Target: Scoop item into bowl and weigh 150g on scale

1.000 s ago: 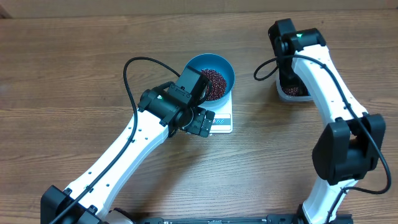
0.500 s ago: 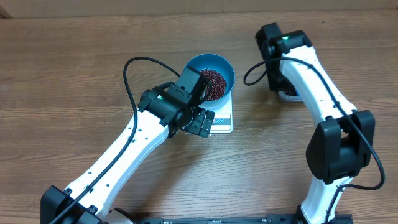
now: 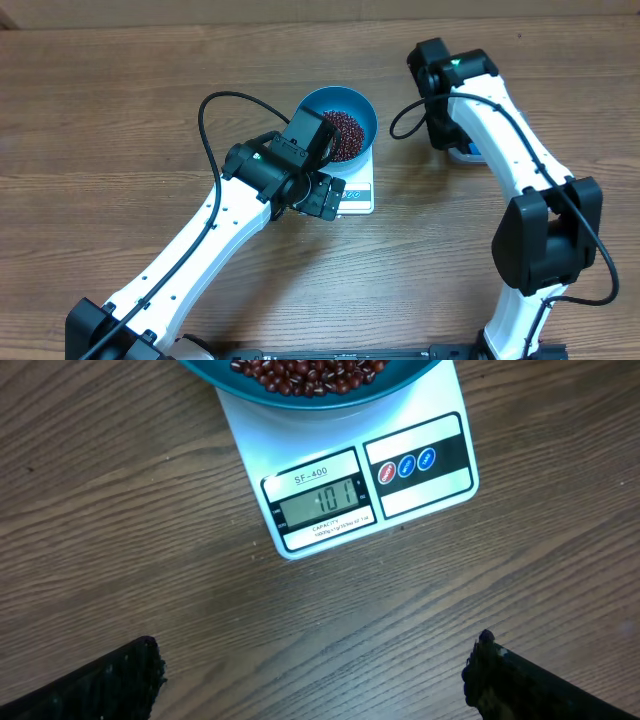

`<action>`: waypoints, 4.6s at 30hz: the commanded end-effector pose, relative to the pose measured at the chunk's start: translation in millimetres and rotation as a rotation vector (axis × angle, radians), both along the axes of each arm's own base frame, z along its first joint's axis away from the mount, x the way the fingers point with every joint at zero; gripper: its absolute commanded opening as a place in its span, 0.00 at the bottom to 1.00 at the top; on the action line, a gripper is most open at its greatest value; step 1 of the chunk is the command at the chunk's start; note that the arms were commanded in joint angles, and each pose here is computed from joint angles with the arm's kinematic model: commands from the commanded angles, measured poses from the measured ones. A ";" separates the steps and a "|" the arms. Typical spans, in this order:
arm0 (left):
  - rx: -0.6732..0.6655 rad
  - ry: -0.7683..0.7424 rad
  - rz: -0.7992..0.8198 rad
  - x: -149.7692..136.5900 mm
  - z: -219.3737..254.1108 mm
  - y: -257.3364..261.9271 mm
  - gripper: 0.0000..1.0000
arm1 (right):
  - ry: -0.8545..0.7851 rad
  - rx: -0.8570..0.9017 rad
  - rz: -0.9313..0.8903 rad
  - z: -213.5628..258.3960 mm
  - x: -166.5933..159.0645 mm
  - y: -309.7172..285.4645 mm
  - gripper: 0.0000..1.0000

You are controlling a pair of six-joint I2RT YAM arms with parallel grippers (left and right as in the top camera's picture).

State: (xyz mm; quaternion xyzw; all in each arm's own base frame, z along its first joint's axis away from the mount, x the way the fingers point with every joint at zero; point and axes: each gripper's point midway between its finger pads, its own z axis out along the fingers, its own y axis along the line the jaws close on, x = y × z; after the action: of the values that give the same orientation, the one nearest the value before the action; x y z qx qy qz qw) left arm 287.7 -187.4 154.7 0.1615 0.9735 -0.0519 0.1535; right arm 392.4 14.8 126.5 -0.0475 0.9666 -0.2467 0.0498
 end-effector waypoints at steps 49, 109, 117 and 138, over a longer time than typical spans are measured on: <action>-0.024 -0.022 0.004 0.4 9.9 -0.1 0.99 | -0.009 1.014 0.037 1.1 16.3 12.6 0.04; -0.024 -0.022 0.004 0.4 9.9 -0.1 1.00 | -0.172 1.249 -0.096 8.9 -3.2 -78.5 0.04; -0.024 -0.022 0.004 0.4 9.9 -0.1 1.00 | -0.198 1.300 -0.118 15.8 -10.8 -88.9 0.04; -0.024 -0.022 0.004 0.4 9.9 -0.1 1.00 | -0.277 1.418 -0.138 33.8 -9.1 -93.4 0.04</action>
State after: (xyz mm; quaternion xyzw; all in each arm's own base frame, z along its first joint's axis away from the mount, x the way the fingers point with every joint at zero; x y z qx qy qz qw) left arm 287.7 -187.4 154.7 0.1615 0.9735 -0.0519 0.1535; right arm 380.3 -82.6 153.5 0.0932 0.8926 0.4113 0.1595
